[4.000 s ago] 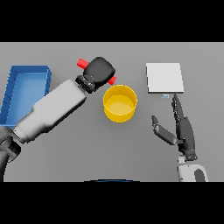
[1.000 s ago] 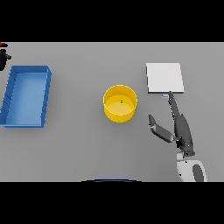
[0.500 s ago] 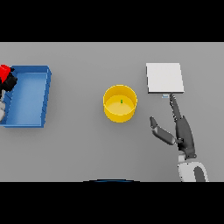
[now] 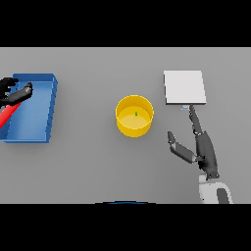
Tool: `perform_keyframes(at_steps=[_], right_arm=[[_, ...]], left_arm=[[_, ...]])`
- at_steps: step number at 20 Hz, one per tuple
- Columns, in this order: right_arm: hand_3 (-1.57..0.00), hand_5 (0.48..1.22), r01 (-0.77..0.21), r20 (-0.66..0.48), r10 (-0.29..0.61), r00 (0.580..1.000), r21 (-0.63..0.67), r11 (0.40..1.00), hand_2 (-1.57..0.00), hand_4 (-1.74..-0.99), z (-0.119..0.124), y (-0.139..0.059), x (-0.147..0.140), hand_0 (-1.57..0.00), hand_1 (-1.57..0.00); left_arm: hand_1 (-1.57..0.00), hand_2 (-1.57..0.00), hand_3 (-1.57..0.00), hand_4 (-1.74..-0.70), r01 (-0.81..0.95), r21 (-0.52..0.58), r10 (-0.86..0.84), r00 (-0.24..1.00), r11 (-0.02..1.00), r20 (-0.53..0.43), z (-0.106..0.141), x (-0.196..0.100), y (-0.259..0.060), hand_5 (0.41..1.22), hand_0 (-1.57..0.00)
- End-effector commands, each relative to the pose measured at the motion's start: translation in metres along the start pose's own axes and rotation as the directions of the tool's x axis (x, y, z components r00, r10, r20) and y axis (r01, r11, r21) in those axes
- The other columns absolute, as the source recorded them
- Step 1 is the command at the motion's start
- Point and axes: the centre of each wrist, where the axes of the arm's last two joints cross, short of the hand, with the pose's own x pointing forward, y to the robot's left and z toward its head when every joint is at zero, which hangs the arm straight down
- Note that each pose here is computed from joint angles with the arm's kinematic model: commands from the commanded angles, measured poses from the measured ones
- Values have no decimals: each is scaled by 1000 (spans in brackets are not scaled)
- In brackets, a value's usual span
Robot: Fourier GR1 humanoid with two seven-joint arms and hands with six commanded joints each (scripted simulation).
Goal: Pick up the red beaker and tilt it to pour out 1 green nut into yellow bowl. Pick up the yellow bowl and place it on the metallic measuring scale.
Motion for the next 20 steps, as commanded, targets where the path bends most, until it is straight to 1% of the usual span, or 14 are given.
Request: perform_keyframes(at_steps=[1,3,4,6,8,9,11,12,14,15,16,17,19,20], right_arm=[[1,666,-1,4,1,1000,0,1000,1,-1189,0,0,2,1,1],[1,668,-12,-2,12,1000,-2,1000,1,-1188,2,-1,1,1,1],[1,663,-11,-13,11,1000,-1,1000,1,-1187,-1,1,3,1,1],[1,660,-37,-17,37,999,0,999,1,-1192,-3,2,4,1,1],[1,660,-83,-12,83,996,7,997,1,-1203,-1,2,5,1,1],[1,662,-93,-22,94,995,21,995,1,-1198,-5,3,7,1,1],[1,694,-99,34,97,995,90,991,1,-1162,-13,1,12,1,1],[1,708,-139,60,132,989,130,982,1,-1180,-20,2,17,1,1],[1,709,-213,86,200,976,194,957,1,-1221,-35,-2,21,1,1],[1,707,-250,109,230,967,226,942,1,-1234,-38,-3,22,1,1],[1,700,-308,129,284,950,257,916,1,-1255,-42,-7,25,1,1],[1,691,-368,143,341,929,281,886,1,-1268,-48,-5,30,1,1],[1,677,-499,210,453,866,330,801,1,-1282,-59,-6,38,1,1],[1,671,-562,257,500,827,348,750,1,-1279,-65,-4,41,1,1]], left_arm=[[-247,-251,-236,-831,-12,-9,12,1000,1000,2,0,2,1,688,-305],[-158,-160,-151,-802,-15,-5,15,1000,1000,0,-1,2,0,679,-195],[-126,-128,-120,-797,-24,7,24,1000,1000,9,-2,4,-1,678,-156],[-80,-81,-77,-785,-36,26,35,999,999,19,-6,4,1,674,-99],[-51,-52,-49,-785,-65,35,63,997,997,51,-9,5,4,674,-63],[-41,-41,-39,-786,-74,42,72,996,996,62,-10,5,5,671,-50],[-26,-26,-24,-780,-80,42,77,994,996,83,-9,3,1,679,-32],[-20,-21,-19,-776,-83,38,80,994,996,75,-9,8,-1,685,-25],[-13,-13,-12,-781,-83,35,80,994,996,79,-8,7,-1,700,-16],[-10,-10,-9,-786,-86,38,83,994,996,76,-9,6,0,704,-12],[-8,-8,-7,-790,-88,27,86,993,996,84,-8,8,-3,707,-10],[-6,-6,-6,-792,-87,24,85,993,996,87,-7,10,-4,709,-8],[-3,-4,-3,-795,-87,23,85,993,996,79,-6,8,-5,709,-5],[-3,-3,-2,-795,-85,20,83,993,996,81,-7,9,-5,708,-3]])
